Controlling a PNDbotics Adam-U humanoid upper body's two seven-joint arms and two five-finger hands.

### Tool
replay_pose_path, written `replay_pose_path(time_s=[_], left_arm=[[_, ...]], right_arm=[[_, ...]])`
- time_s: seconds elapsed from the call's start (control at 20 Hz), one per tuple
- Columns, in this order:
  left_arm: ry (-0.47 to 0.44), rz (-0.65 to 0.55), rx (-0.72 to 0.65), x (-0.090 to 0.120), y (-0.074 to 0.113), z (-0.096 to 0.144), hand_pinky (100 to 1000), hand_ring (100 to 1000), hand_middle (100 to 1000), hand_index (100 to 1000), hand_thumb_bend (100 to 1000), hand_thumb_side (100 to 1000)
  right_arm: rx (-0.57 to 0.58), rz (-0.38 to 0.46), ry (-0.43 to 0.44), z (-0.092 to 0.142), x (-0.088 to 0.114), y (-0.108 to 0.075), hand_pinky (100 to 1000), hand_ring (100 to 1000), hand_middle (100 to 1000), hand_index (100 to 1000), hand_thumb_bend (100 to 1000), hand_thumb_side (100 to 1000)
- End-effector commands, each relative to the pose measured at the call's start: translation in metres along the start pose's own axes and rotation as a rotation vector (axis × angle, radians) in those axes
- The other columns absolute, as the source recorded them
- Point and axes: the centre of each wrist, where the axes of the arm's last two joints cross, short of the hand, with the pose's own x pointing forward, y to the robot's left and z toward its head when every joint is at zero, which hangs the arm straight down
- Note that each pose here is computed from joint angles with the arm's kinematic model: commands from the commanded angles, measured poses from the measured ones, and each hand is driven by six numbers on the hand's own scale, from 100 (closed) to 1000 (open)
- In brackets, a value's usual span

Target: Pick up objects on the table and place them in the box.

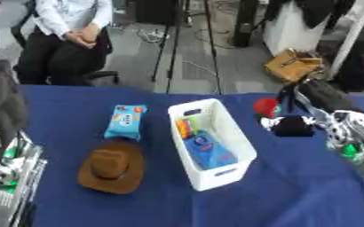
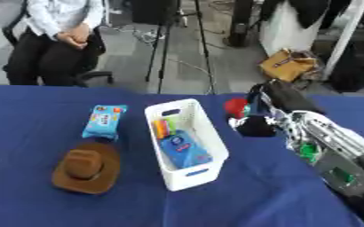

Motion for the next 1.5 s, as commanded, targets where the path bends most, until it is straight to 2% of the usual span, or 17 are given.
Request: replay_pose_path(time_s=[0.05, 0.45, 0.7, 1.0, 1.45, 1.5], left_arm=[[-0.023, 0.001, -0.003, 0.003, 0.002, -0.006, 901, 942, 885, 986, 100, 1000], [-0.02, 0.005, -0.004, 0.003, 0.001, -0.005, 901, 943, 885, 986, 100, 1000], [-0.019, 0.007, -0.003, 0.003, 0.001, -0.005, 902, 943, 886, 986, 100, 1000], [-0.022, 0.011, -0.001, 0.003, 0.0, -0.006, 902, 943, 886, 986, 100, 1000], [-0.023, 0.018, 0.003, 0.003, -0.001, -0.007, 902, 943, 886, 986, 100, 1000], [-0.023, 0.018, 0.003, 0.003, -0.001, -0.007, 902, 944, 886, 986, 100, 1000]], right_arm=[[-0.045, 0.006, -0.023, 0.001, 0.008, -0.019, 846, 813, 477, 584, 309, 567], [-0.071, -0.001, -0.06, -0.004, 0.027, -0.028, 846, 812, 475, 582, 304, 570], [-0.078, -0.006, -0.069, -0.009, 0.036, -0.027, 847, 810, 474, 580, 297, 569], [-0.079, -0.003, -0.052, -0.018, 0.037, -0.019, 847, 810, 474, 579, 298, 564], [-0.038, -0.014, -0.036, -0.033, 0.04, 0.003, 846, 808, 472, 577, 292, 553], [-0.033, -0.015, -0.037, -0.034, 0.04, 0.005, 846, 809, 472, 578, 334, 530]])
